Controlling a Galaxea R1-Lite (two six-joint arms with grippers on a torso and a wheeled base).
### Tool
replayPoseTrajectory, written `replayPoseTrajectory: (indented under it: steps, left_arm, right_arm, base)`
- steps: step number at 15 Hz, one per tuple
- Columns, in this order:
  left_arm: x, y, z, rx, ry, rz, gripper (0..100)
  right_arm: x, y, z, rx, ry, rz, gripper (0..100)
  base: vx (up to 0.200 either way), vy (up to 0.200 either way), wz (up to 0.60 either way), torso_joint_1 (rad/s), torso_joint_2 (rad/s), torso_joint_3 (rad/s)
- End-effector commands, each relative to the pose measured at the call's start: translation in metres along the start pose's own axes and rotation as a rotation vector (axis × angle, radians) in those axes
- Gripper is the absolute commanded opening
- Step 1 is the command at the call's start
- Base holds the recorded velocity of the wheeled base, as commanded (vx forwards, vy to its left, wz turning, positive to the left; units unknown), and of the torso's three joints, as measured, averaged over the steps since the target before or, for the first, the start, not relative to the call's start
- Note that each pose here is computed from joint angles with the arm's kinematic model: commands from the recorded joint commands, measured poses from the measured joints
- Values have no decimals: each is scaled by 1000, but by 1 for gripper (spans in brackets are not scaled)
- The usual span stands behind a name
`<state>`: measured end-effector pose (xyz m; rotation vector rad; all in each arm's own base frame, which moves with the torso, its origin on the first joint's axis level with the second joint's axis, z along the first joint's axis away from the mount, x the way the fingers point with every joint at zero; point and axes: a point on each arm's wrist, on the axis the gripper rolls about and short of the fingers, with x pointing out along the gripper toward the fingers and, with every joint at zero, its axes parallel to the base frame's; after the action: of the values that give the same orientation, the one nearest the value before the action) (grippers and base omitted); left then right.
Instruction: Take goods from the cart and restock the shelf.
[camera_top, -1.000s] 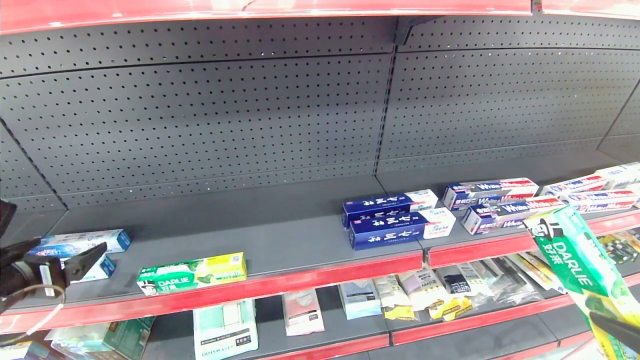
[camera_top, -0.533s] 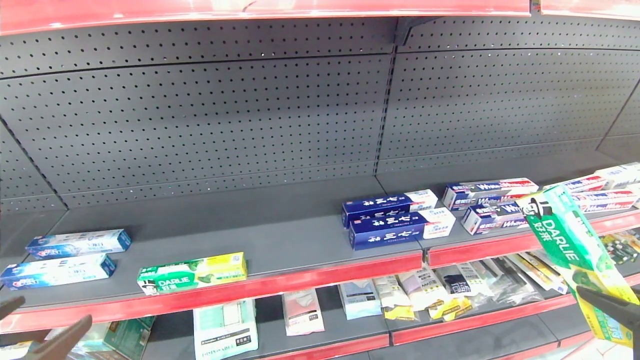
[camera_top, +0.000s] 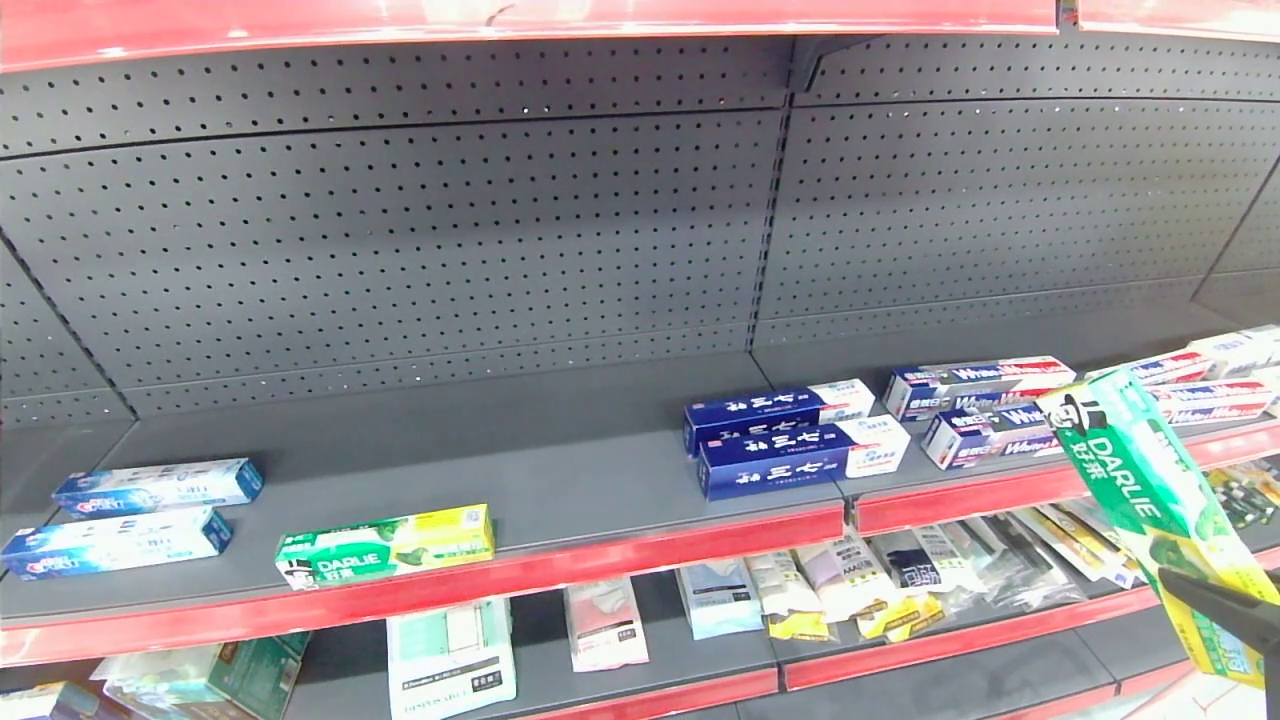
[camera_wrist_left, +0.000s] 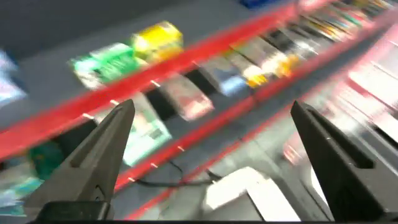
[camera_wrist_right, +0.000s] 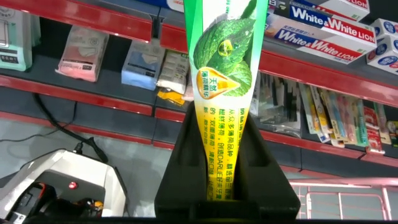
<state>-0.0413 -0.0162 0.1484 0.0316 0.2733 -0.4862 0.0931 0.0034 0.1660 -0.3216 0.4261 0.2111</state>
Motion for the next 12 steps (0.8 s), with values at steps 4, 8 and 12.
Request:
replayPoseTrajectory:
  steps: [4,8,12]
  left_arm:
    - [-22,0,-25,38,-60,231,100]
    - [-25,-6,-28,21,-138,129,100]
    - [-11,4,-46,-22,-55,318,100]
  right_arm:
    - [1,-1,1,1,-4,-3,0]
    - [1,-1,2,-9,-5,2,0]
    - [5,-5,12,-46,-12,-1,0]
  base:
    - [0,0,0,0,0,0]
    - [0,0,0,0,0,0]
    - [0,0,0,0,0,0]
